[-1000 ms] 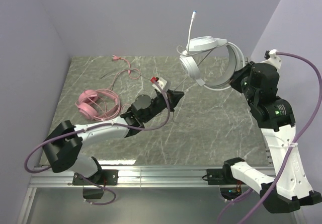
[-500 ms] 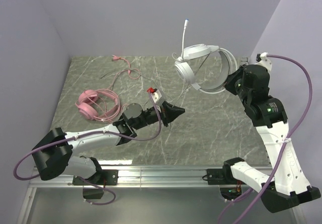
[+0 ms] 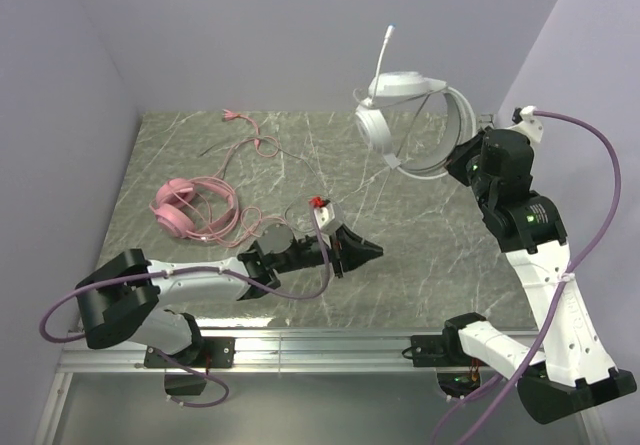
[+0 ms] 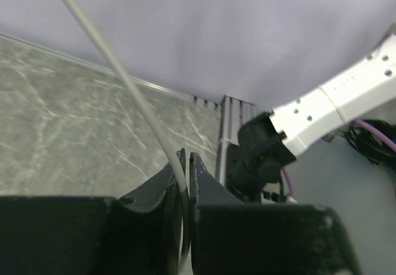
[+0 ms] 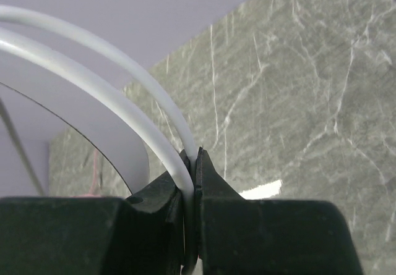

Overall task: Wrap the headphones
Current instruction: Wrap the headphone cable with the left arm

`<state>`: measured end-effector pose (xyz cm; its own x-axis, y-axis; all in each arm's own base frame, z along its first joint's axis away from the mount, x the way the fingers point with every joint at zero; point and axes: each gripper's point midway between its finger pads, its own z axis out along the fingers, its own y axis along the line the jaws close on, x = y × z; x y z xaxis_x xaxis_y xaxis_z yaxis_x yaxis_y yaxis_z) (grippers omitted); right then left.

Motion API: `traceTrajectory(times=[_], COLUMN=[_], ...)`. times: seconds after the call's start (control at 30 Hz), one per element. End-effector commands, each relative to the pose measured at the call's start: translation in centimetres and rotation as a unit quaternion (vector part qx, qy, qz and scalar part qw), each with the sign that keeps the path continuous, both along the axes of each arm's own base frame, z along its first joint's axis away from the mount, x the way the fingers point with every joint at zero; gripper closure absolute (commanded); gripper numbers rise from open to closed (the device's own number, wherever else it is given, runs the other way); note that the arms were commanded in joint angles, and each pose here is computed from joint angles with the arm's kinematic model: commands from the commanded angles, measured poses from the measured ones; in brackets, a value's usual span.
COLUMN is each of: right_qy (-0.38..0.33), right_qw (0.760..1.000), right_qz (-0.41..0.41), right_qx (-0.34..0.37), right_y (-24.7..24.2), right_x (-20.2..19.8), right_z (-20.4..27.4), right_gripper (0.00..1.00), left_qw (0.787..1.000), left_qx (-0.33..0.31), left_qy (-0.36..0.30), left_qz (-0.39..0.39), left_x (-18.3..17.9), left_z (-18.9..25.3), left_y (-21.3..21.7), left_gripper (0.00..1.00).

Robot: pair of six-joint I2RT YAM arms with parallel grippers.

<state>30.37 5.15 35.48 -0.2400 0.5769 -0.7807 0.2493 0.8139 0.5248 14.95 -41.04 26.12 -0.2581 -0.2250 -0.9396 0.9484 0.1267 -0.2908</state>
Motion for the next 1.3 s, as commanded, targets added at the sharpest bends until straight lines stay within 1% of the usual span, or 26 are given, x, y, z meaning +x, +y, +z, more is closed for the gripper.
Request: traceTrajectory(times=[0.0, 0.1, 0.27, 0.37, 0.57, 0.73, 0.87, 0.93, 0.97, 1.03, 1.07, 1.1, 1.13, 1.17, 1.23, 1.27], right_qy=[-0.132, -0.135, -0.131, -0.133, -0.138, -0.139, -0.132, -0.124, -0.122, -0.112, -0.104, -0.098, -0.090, -0.081, -0.060, -0.051], right_qw=[0.988, 0.988, 0.989, 0.988, 0.988, 0.987, 0.987, 0.987, 0.986, 0.986, 0.987, 0.985, 0.985, 0.985, 0.984, 0.984], right_qz=[-0.055, -0.060, -0.061, -0.062, -0.065, -0.078, -0.092, -0.103, -0.111, -0.118, -0.122, -0.135, -0.141, -0.143, -0.152, -0.154], right_qx=[0.053, 0.046, 0.039, 0.037, 0.025, 0.009, -0.003, -0.010, -0.015, -0.024, -0.032, -0.040, -0.047, -0.054, -0.068, -0.075], right_y=[-1.7, -2.0, -2.0, -2.1, -2.3, -3.0, -3.5, -3.8, -4.1, -4.2, -4.3, -4.8, -5.1, -5.1, -5.4, -5.5], right_x=[0.3, 0.1, 0.5, 0.7, 0.7, 0.7, 1.2, 1.6, 1.7, 2.2, 2.5, 2.7, 2.8, 3.2, 3.6, 3.7], right_z=[7.5, 7.9, 7.8, 8.1, 9.1, 9.6, 8.8, 8.0, 7.7, 6.7, 6.1, 5.6, 4.9, 4.3, 2.8, 2.2], right_gripper=[1.00, 1.00, 1.00, 1.00, 1.00, 1.00, 1.00, 1.00, 1.00, 1.00, 1.00, 1.00, 1.00, 1.00, 1.00, 1.00], left_qw=[0.997, 0.997, 0.996, 0.995, 0.992, 0.991, 0.990, 0.991, 0.993, 0.995, 0.994, 0.996, 0.994, 0.991, 0.988, 0.982], left_qx=[-0.027, -0.018, -0.020, -0.022, -0.042, -0.047, -0.050, -0.028, -0.022, 0.012, 0.056, 0.074, 0.096, 0.127, 0.156, 0.187], left_qy=[-0.029, -0.024, -0.018, -0.015, -0.013, -0.007, -0.007, 0.003, 0.006, 0.006, 0.018, 0.008, 0.008, 0.001, -0.002, -0.009], left_qz=[-0.061, -0.072, -0.083, -0.091, -0.121, -0.126, -0.134, -0.134, -0.118, -0.099, -0.088, -0.056, -0.044, -0.032, 0.012, 0.027], left_x=[-3.1, -3.8, -4.8, -5.1, -6.0, -6.5, -7.3, -7.6, -7.2, -6.8, -6.5, -5.5, -5.2, -4.9, -3.4, -2.9], left_z=[1.7, 1.1, 0.5, 0.2, 0.6, 0.5, 1.1, 0.4, 0.8, 0.1, -1.1, -1.5, -2.1, -2.6, -2.9, -3.5], left_y=[-1.2, -2.0, -2.7, -3.5, -4.4, -4.0, -3.0, -2.9, -2.7, -2.8, -2.6, -2.5, -2.3, -1.9, -1.1, -0.6], left_gripper=[0.87, 0.86, 0.83, 0.83, 0.81, 0.80, 0.80, 0.81, 0.81, 0.83, 0.84, 0.84, 0.85, 0.86, 0.87, 0.87])
